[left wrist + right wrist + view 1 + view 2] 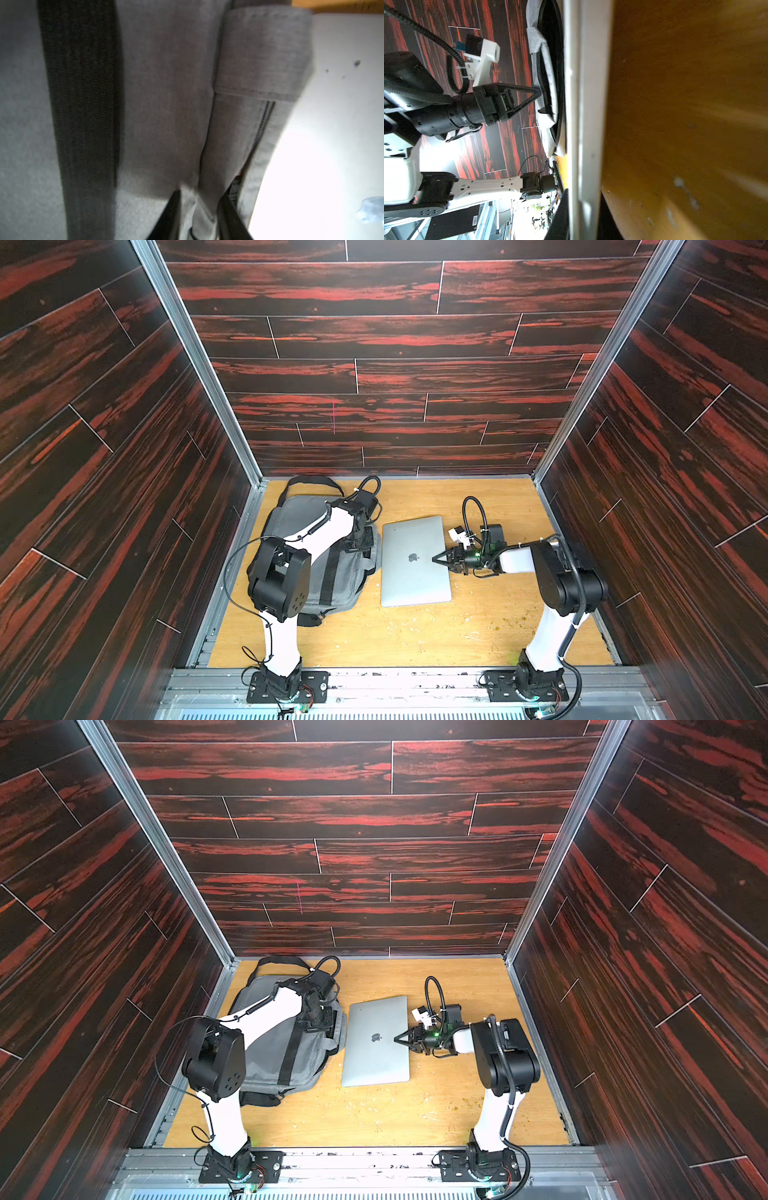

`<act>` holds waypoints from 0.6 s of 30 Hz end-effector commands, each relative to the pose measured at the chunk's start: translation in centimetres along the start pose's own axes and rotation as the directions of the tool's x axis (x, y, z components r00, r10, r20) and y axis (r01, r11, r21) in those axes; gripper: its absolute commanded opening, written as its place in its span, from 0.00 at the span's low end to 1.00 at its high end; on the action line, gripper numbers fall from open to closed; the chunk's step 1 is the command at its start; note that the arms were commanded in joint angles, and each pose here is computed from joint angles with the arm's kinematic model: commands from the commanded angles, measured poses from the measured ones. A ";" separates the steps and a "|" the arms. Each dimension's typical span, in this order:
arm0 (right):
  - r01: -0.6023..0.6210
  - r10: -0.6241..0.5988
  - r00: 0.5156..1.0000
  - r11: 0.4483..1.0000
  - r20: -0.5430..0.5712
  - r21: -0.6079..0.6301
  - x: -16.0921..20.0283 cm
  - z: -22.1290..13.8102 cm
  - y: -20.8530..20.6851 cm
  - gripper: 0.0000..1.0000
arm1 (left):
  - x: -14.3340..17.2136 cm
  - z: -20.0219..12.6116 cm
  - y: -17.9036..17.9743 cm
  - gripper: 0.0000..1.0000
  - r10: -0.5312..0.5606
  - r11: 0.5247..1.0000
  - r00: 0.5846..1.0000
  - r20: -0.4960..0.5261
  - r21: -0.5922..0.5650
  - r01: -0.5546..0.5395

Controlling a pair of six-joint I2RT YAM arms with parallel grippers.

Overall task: Open the zippered laptop bag and take out the laptop
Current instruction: Close the bag flap on the zippered laptop bag, then place the laptop at the center of the board.

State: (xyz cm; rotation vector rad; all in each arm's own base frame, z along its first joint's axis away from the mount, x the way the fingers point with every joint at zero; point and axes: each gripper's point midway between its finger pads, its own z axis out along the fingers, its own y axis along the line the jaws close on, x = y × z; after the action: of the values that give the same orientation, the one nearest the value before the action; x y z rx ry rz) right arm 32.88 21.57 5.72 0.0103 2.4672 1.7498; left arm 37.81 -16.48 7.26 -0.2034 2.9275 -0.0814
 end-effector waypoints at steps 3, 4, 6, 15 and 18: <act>0.059 -0.059 0.998 0.998 0.026 0.013 -1.1 -0.2 -1.1 0.22 | 0.3 -0.3 0.0 0.47 0.012 1.000 1.000 -0.008 0.005 -0.012; 0.056 -0.056 0.998 0.998 0.024 0.011 -1.0 -0.2 -1.3 0.22 | 0.3 -0.6 0.0 0.49 0.016 1.000 1.000 -0.004 0.008 -0.016; 0.051 -0.051 0.998 0.999 0.021 0.014 -1.0 -0.1 -1.8 0.23 | -0.1 -1.8 -0.1 0.54 0.024 0.999 0.999 0.022 0.021 -0.025; 0.021 -0.025 0.998 0.997 0.049 0.078 -0.9 -1.1 -3.8 0.40 | -0.8 -7.7 0.0 0.78 0.089 0.990 0.981 0.170 0.096 -0.107; 0.020 -0.025 0.998 0.995 0.051 0.096 -0.8 -1.4 -4.1 0.44 | -1.3 -8.8 0.4 0.79 0.101 0.988 0.973 0.207 0.091 -0.122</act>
State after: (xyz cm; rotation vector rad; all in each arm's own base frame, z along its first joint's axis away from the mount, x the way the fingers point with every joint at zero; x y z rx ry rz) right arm 33.80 19.42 2.97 0.0612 2.4961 1.6378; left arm 37.23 -16.37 14.71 -0.0665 2.7560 -0.2019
